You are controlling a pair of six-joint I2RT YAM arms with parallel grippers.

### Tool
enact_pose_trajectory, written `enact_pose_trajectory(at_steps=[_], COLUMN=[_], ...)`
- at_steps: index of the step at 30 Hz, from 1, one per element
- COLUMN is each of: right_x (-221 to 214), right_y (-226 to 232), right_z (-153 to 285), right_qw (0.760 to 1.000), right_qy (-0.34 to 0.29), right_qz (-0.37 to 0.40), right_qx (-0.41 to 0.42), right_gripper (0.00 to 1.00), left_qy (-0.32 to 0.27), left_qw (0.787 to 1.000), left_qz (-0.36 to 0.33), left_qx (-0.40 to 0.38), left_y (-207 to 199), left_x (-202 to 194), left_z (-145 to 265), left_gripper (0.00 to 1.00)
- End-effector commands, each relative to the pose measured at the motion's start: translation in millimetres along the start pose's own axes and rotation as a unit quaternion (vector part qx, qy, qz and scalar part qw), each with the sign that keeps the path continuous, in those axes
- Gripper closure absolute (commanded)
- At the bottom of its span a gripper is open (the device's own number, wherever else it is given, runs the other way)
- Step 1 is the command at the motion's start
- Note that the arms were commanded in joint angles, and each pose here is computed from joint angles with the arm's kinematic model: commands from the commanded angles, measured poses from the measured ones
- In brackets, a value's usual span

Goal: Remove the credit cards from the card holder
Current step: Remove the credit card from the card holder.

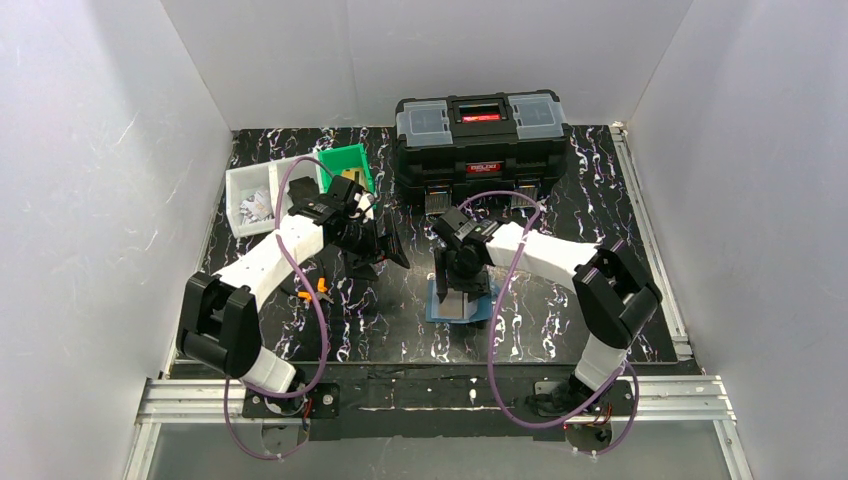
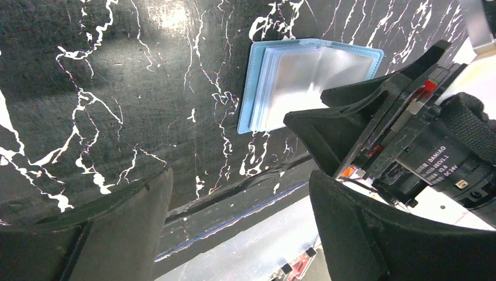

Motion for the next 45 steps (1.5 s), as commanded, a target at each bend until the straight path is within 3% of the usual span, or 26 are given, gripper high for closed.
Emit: enact_pose_trajectory(at_steps=[1, 9, 18, 26, 31, 36, 45], right_x=[8, 10, 3, 2, 3, 8, -2], right_y=[11, 14, 10, 10, 22, 37, 22], right_z=[4, -9, -21, -32, -35, -33, -48], right_qw=[1.0, 0.999, 1.0, 0.999, 0.998, 0.996, 0.993], right_qy=[-0.022, -0.01, 0.004, 0.021, 0.037, 0.045, 0.083], right_qz=[0.015, 0.02, 0.015, 0.03, 0.051, 0.071, 0.039], right_qx=[-0.007, -0.031, -0.025, -0.028, 0.004, 0.042, 0.07], right_gripper=[0.28, 0.3, 0.44, 0.41, 0.45, 0.54, 0.84], left_qy=[0.008, 0.007, 0.014, 0.015, 0.013, 0.011, 0.032], left_qw=[1.0, 1.0, 1.0, 1.0, 1.0, 0.999, 0.999], left_qz=[-0.008, -0.005, -0.002, 0.001, 0.011, 0.028, 0.026], left_qx=[-0.002, -0.001, 0.004, 0.009, 0.019, 0.025, 0.023], left_y=[-1, 0, 4, 5, 9, 12, 4], left_x=[-1, -2, -6, -7, -10, -14, -22], left_z=[2, 1, -3, -3, -3, -6, -23], left_gripper=[0.15, 0.15, 0.16, 0.16, 0.16, 0.17, 0.27])
Point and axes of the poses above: each gripper's point midway between its finger pads, its own z axis back along the fingers, its own y axis along the line the jaws close on, x = y × z, the point moved 6 cm from there along z, back along the fingers, and after that the axes turned 8 degrees about -z, right-handed, at the moved point
